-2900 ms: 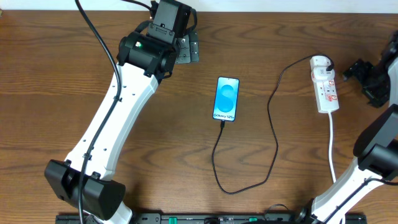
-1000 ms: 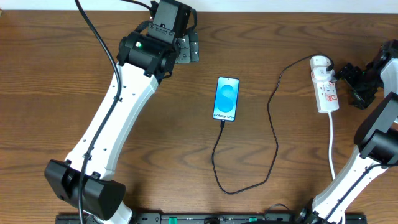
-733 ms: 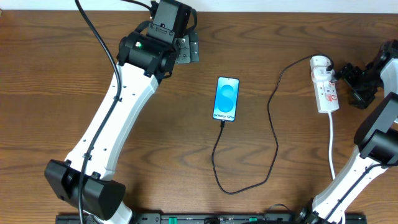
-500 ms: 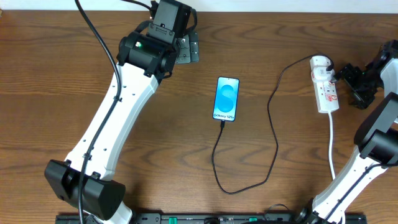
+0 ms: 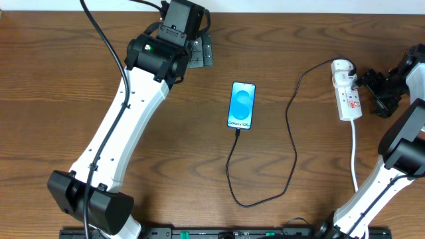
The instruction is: Plug charger to phone and switch on socket
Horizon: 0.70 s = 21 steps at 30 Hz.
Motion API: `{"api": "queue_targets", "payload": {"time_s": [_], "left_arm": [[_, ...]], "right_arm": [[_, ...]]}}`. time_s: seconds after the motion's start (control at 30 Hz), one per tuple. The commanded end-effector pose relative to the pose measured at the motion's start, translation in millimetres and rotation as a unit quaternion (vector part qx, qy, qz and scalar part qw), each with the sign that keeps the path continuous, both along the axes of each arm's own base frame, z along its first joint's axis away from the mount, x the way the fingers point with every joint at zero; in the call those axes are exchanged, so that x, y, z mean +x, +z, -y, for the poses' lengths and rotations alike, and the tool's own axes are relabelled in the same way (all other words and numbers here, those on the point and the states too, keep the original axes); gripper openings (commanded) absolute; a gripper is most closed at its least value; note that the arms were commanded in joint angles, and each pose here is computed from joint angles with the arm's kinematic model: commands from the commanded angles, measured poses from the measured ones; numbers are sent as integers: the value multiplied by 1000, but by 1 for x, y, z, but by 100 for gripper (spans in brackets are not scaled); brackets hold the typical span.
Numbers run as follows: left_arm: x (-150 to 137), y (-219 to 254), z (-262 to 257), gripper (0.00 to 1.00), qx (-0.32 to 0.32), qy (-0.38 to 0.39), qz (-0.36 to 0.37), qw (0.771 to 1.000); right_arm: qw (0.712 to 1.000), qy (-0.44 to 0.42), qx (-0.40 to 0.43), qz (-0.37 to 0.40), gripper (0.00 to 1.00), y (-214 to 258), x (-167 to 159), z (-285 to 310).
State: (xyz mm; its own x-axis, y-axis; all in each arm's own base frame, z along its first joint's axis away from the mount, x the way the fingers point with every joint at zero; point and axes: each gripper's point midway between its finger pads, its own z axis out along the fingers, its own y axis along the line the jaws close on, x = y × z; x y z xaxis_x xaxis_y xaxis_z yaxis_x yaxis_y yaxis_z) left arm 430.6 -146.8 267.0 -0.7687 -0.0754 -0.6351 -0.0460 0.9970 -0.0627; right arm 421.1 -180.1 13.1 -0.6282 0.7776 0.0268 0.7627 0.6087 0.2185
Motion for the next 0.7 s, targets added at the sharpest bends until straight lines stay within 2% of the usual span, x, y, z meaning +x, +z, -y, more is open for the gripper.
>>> {"api": "queue_targets", "payload": {"time_s": [0.0,0.33,0.67], "left_arm": [[2,-1,-4,98,14,3,1,1000],[1,-1,-4,98,14,3,1,1000],[2,-1,-4,98,14,3,1,1000]], "right_arm": [[998,13,25,-53,99,-27,-20,-20],[998,-6,30,-61,99,20,-44,-14],[1000,18,-14,21,99,114,-48,-38]]}}
